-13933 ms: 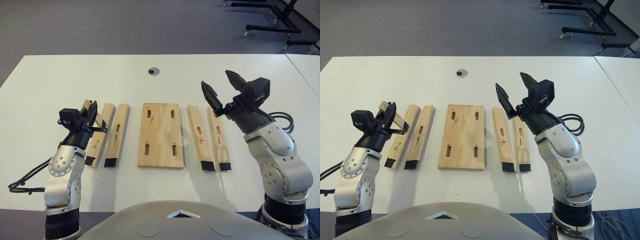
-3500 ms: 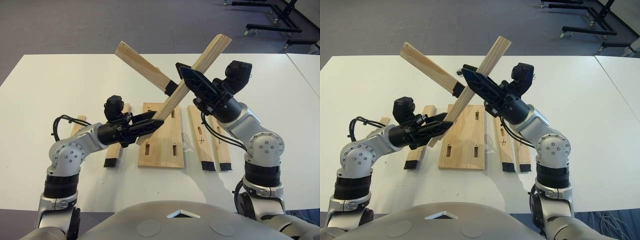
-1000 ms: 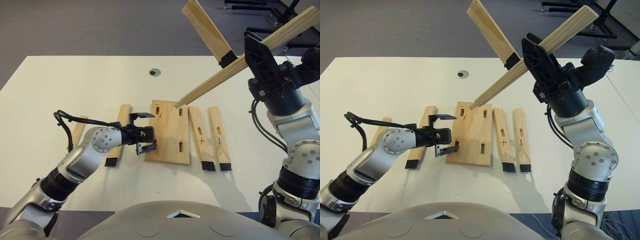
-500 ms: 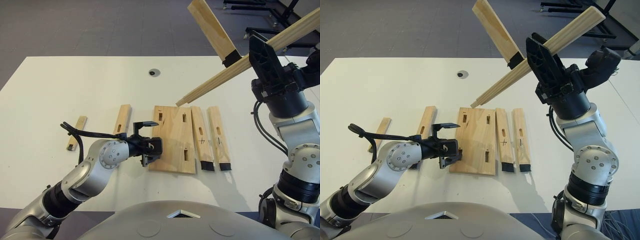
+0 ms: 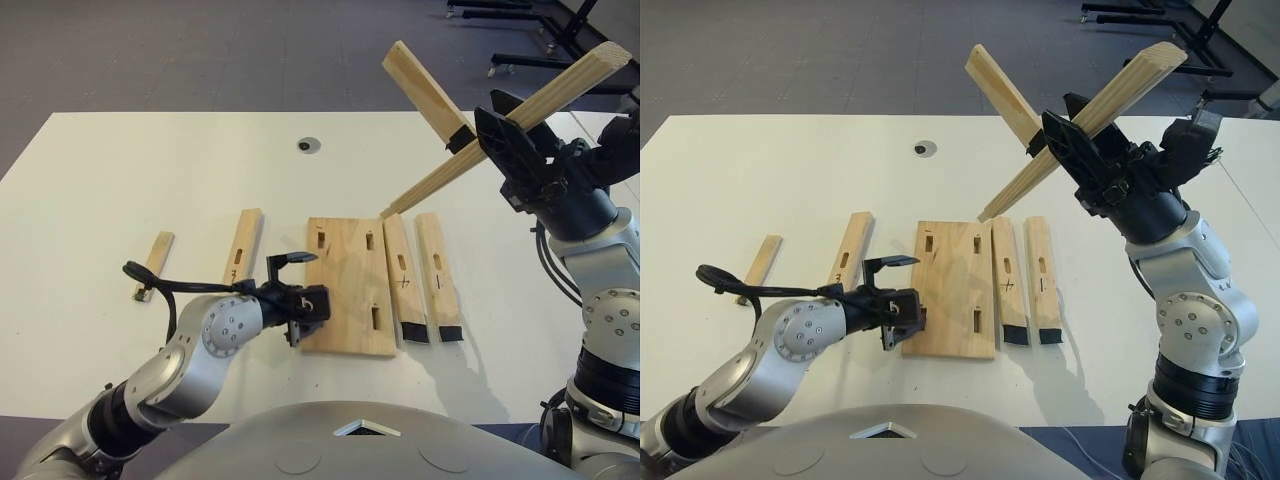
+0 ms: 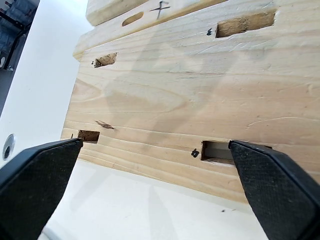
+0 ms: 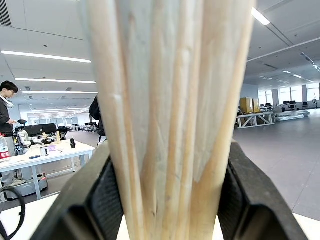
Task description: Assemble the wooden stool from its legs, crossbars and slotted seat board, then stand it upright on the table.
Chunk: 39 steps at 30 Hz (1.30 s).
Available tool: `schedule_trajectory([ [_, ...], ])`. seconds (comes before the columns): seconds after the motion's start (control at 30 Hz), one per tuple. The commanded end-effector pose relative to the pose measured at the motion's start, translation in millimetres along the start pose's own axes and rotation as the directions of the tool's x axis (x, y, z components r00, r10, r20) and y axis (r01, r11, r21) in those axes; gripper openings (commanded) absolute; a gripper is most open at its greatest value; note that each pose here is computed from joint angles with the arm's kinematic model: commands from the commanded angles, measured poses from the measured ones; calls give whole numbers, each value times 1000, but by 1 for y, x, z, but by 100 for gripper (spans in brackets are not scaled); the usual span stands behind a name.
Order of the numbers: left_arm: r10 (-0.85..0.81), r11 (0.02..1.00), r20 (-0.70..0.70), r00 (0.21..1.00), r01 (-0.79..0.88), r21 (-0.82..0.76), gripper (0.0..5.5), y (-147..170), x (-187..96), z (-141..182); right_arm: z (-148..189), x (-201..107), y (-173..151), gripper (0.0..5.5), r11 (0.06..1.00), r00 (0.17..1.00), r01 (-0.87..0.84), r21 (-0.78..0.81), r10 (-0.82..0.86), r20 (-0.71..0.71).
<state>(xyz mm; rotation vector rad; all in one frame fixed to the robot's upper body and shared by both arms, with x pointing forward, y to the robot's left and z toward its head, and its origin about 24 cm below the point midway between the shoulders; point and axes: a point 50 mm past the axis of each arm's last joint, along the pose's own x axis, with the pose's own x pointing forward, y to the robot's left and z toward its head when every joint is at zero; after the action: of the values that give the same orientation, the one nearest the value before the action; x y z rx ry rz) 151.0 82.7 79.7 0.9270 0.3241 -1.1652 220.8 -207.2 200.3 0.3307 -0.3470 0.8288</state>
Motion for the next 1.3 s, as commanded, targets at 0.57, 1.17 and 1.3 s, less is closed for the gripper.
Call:
schedule_trajectory([
  [0.57, -317, 939, -200, 927, 277, -204, 540, 77, -148, -120, -6, -1, -4, 214, 999, 999, -6, -53, 4, -33],
  [1.17, -71, 989, 105, 992, 56, 134, 540, 96, -87, -73, -7, 11, 8, 214, 997, 998, -65, -43, 64, -16],
  [1.3, -109, 984, 187, 976, 79, 162, 540, 97, -67, -54, -9, 16, 7, 214, 995, 996, -92, -30, 91, -24],
])
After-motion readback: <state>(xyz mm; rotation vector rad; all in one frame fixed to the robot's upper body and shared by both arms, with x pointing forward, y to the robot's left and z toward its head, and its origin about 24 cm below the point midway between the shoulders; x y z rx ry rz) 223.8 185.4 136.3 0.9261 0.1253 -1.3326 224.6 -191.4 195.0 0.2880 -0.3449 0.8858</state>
